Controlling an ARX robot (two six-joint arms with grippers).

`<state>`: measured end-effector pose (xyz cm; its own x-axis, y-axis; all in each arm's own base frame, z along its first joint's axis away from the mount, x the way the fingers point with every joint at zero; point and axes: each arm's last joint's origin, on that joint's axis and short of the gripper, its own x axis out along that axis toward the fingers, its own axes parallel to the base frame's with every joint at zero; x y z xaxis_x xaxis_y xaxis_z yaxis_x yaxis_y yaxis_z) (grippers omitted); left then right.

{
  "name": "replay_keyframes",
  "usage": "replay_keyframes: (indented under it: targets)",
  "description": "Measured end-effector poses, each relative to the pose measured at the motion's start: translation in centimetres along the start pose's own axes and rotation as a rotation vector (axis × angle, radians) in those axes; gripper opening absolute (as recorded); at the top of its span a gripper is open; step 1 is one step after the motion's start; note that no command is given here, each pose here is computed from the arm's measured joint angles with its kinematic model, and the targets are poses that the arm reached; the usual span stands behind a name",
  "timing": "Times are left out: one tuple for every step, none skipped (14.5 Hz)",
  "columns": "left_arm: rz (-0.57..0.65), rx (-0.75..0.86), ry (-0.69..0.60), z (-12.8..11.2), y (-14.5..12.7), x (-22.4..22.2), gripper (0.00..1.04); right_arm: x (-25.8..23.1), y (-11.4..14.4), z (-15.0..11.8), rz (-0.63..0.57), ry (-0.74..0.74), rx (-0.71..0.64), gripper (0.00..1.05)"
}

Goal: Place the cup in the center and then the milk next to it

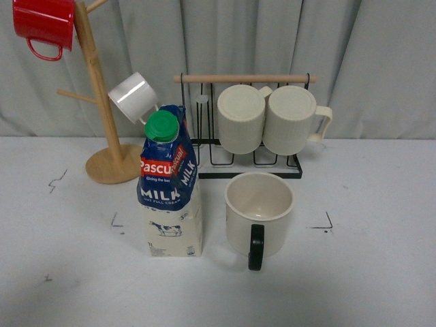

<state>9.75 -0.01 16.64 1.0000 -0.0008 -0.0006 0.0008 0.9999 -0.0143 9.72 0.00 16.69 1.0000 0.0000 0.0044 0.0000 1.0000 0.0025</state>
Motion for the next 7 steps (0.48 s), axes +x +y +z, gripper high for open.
replay_keyframes:
  targets:
    - [0.000,0.000,0.000,0.00,0.00,0.00,0.37,0.00,0.00,0.00,0.000,0.000,0.000,0.98]
    - [0.000,0.000,0.000,0.00,0.00,0.00,0.50,0.00,0.00,0.00,0.000,0.000,0.000,0.98]
    - [0.000,0.000,0.000,0.00,0.00,0.00,0.61,0.00,0.00,0.00,0.000,0.000,0.000,0.98]
    - [0.000,0.000,0.000,0.00,0.00,0.00,0.75,0.00,0.00,0.00,0.000,0.000,0.000,0.98]
    - [0.000,0.000,0.000,0.00,0.00,0.00,0.88,0.00,0.00,0.00,0.000,0.000,0.000,0.98]
    - [0.000,0.001,0.000,0.00,0.00,0.00,1.00,0.00,0.00,0.00,0.000,0.000,0.000,0.98]
    - [0.000,0.001,0.000,0.00,0.00,0.00,0.98,0.00,0.00,0.00,0.000,0.000,0.000,0.98]
